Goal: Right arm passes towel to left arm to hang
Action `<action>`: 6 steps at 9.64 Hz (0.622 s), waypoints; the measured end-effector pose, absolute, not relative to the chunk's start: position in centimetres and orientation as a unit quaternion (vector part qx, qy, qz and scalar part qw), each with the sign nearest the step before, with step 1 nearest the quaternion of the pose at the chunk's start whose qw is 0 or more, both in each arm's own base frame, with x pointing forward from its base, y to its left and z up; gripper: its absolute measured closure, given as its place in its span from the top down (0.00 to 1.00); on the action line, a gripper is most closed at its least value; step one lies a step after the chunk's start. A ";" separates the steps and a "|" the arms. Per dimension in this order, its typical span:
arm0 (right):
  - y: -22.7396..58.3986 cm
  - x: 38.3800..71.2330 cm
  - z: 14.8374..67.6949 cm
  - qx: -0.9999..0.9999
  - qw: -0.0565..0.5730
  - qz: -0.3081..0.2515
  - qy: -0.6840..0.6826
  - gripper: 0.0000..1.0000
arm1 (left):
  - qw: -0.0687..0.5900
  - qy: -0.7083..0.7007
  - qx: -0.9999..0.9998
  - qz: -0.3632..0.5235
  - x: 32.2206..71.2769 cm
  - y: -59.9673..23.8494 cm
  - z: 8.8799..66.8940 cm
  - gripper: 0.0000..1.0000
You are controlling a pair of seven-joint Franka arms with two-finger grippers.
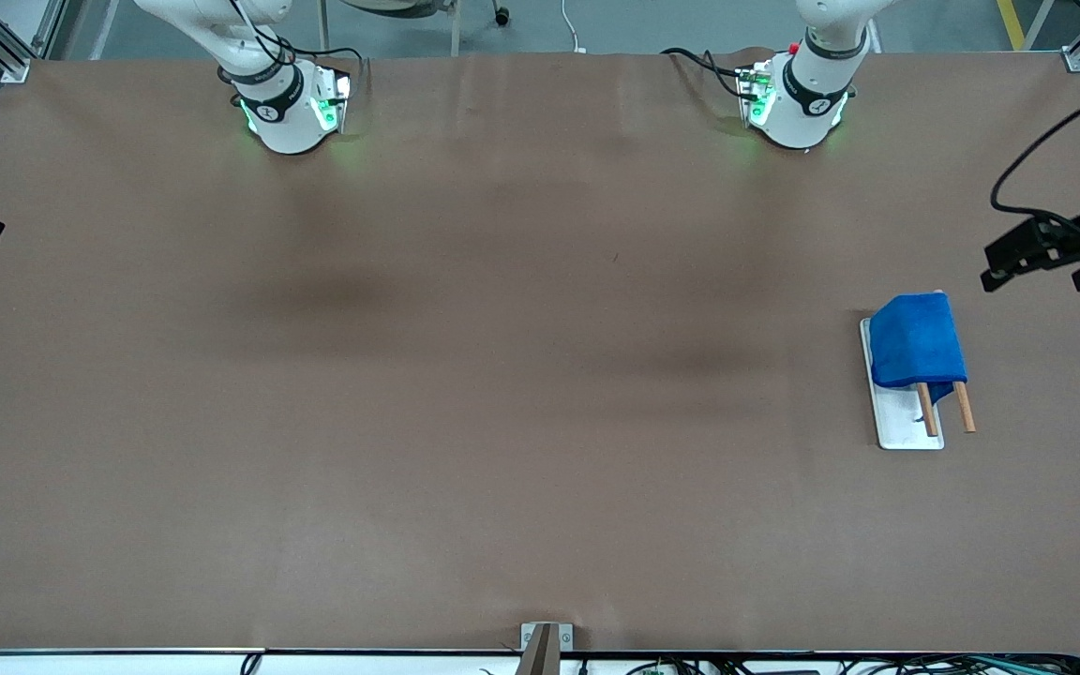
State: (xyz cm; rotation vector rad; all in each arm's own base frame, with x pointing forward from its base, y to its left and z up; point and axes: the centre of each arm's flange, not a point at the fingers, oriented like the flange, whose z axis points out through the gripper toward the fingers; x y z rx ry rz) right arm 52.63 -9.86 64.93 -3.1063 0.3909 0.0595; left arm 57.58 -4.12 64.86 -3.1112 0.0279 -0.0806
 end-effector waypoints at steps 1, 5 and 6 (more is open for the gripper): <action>-9.9 52.6 64.9 -0.992 0.005 0.019 0.125 1.00 | 0.013 0.009 -1.000 -0.024 56.5 -4.8 65.2 1.00; -9.8 52.6 64.9 -0.992 0.005 0.019 0.125 1.00 | 0.015 0.019 -1.000 -0.002 52.6 -6.7 66.2 1.00; -9.8 52.6 64.9 -0.992 0.005 0.019 0.125 1.00 | 0.011 0.019 -1.000 0.006 52.1 -6.8 65.6 1.00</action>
